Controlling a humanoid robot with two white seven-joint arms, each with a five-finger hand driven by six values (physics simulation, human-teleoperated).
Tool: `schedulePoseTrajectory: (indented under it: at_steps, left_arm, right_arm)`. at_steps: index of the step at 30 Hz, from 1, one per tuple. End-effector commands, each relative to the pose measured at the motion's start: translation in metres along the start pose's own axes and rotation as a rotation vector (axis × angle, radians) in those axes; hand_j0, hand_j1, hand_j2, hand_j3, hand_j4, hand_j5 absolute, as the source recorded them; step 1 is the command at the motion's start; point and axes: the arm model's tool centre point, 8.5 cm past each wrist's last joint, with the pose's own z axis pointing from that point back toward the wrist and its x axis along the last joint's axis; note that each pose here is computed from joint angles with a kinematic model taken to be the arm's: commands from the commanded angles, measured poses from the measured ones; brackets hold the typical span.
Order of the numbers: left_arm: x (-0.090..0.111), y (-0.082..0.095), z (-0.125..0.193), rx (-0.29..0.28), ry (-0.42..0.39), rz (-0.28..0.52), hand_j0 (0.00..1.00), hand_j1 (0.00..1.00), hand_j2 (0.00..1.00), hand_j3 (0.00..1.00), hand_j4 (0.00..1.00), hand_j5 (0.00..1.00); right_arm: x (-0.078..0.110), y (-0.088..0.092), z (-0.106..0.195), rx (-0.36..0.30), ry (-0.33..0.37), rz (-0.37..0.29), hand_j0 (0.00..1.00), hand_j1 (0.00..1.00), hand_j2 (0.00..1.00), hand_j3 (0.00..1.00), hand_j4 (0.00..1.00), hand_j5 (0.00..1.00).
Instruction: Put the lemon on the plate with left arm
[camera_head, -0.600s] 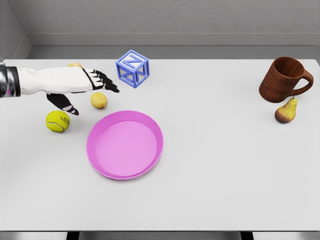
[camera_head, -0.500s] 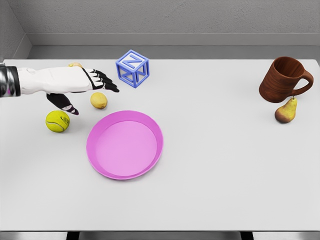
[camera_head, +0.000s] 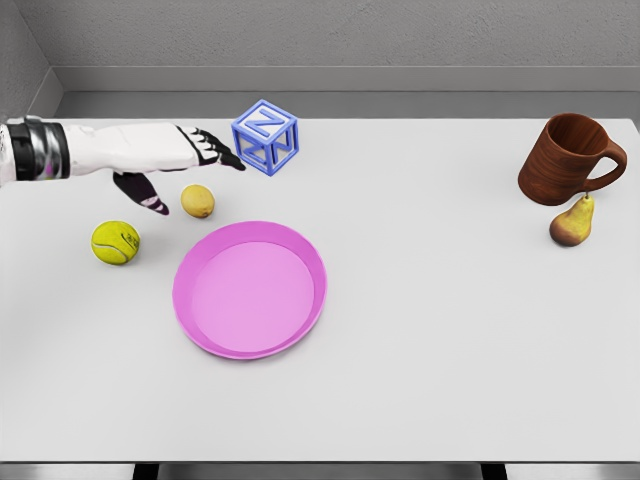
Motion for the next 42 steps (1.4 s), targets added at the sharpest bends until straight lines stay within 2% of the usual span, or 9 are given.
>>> schedulePoseTrajectory:
  at_steps: [1, 7, 9, 13, 21, 35, 37, 39, 42]
  left_arm:
    - [-0.011, -0.007, -0.007, 0.000, 0.023, 0.044, 1.00, 1.00, 1.00, 1.00, 1.00, 1.00]
    - [-0.022, -0.019, -0.019, -0.037, 0.060, 0.058, 1.00, 1.00, 1.00, 1.00, 1.00, 1.00]
    - [-0.028, -0.025, -0.027, -0.075, 0.095, 0.034, 1.00, 1.00, 1.00, 1.00, 1.00, 1.00]
    - [-0.035, -0.035, -0.036, -0.101, 0.120, 0.047, 1.00, 1.00, 1.00, 1.00, 1.00, 1.00]
    - [-0.048, -0.052, -0.045, -0.121, 0.153, 0.122, 1.00, 1.00, 1.00, 1.00, 1.00, 1.00]
    - [-0.050, -0.049, -0.051, -0.117, 0.156, 0.133, 1.00, 1.00, 1.00, 1.00, 1.00, 1.00]
    - [-0.050, -0.048, -0.051, -0.125, 0.158, 0.116, 1.00, 1.00, 1.00, 1.00, 1.00, 1.00]
    - [-0.051, -0.050, -0.052, -0.162, 0.182, 0.071, 1.00, 1.00, 1.00, 1.00, 1.00, 1.00]
    - [-0.053, -0.048, -0.051, -0.165, 0.193, 0.059, 1.00, 1.00, 1.00, 1.00, 1.00, 1.00]
  right_arm:
    - [0.000, 0.000, 0.000, 0.001, 0.000, 0.000, 1.00, 1.00, 1.00, 1.00, 1.00, 1.00]
    - [0.000, 0.000, 0.000, 0.000, 0.000, 0.000, 1.00, 1.00, 1.00, 1.00, 1.00, 1.00]
    - [0.000, 0.000, 0.000, 0.000, 0.000, 0.000, 1.00, 1.00, 1.00, 1.00, 1.00, 1.00]
    - [0.000, 0.000, 0.000, 0.000, 0.000, 0.000, 1.00, 1.00, 1.00, 1.00, 1.00, 1.00]
    - [0.000, 0.000, 0.000, 0.000, 0.000, 0.000, 1.00, 1.00, 1.00, 1.00, 1.00, 1.00]
    - [0.000, 0.000, 0.000, 0.000, 0.000, 0.000, 1.00, 1.00, 1.00, 1.00, 1.00, 1.00]
    - [0.000, 0.000, 0.000, 0.000, 0.000, 0.000, 1.00, 1.00, 1.00, 1.00, 1.00, 1.00]
    - [0.000, 0.000, 0.000, 0.000, 0.000, 0.000, 1.00, 1.00, 1.00, 1.00, 1.00, 1.00]
    - [0.000, 0.000, 0.000, 0.001, 0.000, 0.000, 1.00, 1.00, 1.00, 1.00, 1.00, 1.00]
